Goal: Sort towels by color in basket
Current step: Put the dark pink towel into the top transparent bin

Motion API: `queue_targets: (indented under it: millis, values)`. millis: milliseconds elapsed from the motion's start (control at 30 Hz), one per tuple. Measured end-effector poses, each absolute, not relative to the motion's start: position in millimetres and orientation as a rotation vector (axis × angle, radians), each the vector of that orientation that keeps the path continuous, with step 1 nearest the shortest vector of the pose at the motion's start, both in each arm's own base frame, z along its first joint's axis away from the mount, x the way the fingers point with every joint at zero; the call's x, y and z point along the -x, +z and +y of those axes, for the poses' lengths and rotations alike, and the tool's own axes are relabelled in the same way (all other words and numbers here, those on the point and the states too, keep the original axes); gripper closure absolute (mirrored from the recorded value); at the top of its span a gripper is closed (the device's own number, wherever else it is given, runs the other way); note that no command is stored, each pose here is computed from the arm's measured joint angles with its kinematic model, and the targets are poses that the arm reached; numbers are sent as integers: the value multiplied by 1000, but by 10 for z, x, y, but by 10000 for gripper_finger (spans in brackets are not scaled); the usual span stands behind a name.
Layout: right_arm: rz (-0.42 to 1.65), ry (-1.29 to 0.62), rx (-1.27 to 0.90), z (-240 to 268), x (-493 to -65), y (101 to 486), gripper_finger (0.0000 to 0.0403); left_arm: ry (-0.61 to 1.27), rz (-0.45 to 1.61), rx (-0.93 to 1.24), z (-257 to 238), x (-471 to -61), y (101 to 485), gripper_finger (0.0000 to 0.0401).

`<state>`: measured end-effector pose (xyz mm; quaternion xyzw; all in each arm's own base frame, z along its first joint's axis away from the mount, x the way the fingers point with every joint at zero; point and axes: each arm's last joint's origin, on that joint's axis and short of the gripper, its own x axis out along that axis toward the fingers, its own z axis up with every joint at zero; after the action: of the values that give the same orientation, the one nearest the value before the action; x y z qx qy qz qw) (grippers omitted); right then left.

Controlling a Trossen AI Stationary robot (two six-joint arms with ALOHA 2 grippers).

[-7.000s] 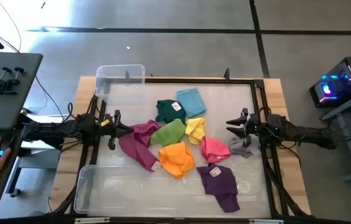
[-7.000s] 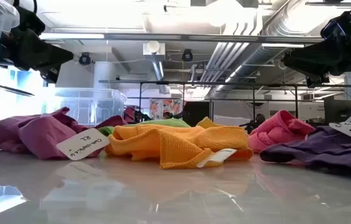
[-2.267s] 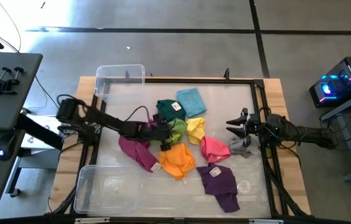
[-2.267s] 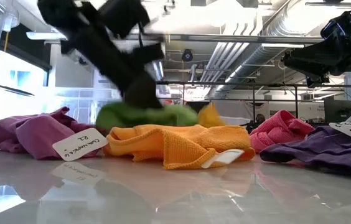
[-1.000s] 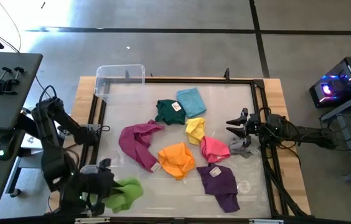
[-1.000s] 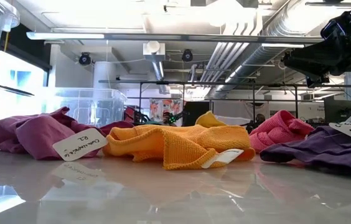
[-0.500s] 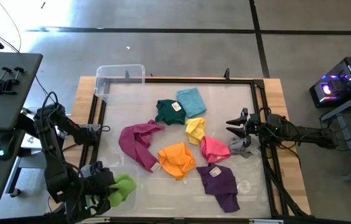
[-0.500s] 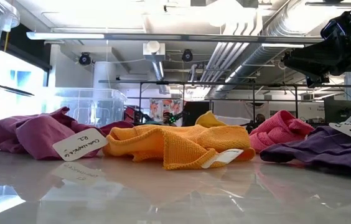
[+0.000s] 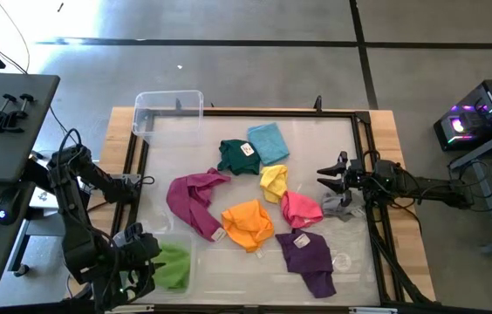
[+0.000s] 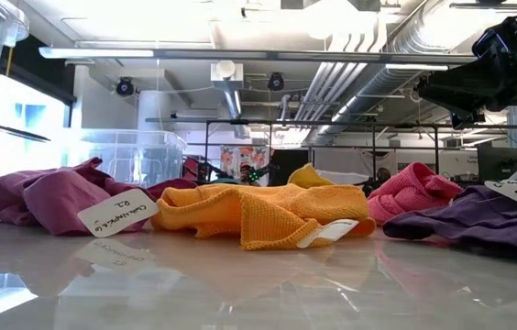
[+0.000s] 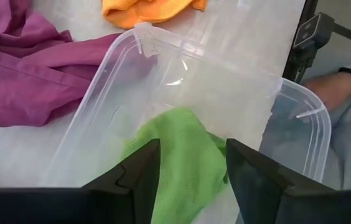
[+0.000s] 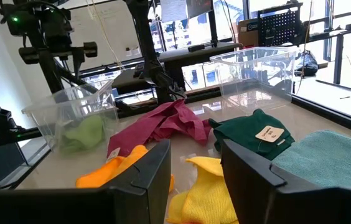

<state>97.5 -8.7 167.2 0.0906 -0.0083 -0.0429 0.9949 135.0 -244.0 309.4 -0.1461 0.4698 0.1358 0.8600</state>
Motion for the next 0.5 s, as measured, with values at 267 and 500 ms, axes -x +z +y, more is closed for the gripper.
queue_targets:
  millis: [267,500]
  values:
    - [-17,-86,-181,-87,-975,1671,265,258,924,148,-2393,-1402,3105,224]
    - [-17,-86,-182,-87,-975,1671,265,381,678,-107,-2135,-1743,3179,224]
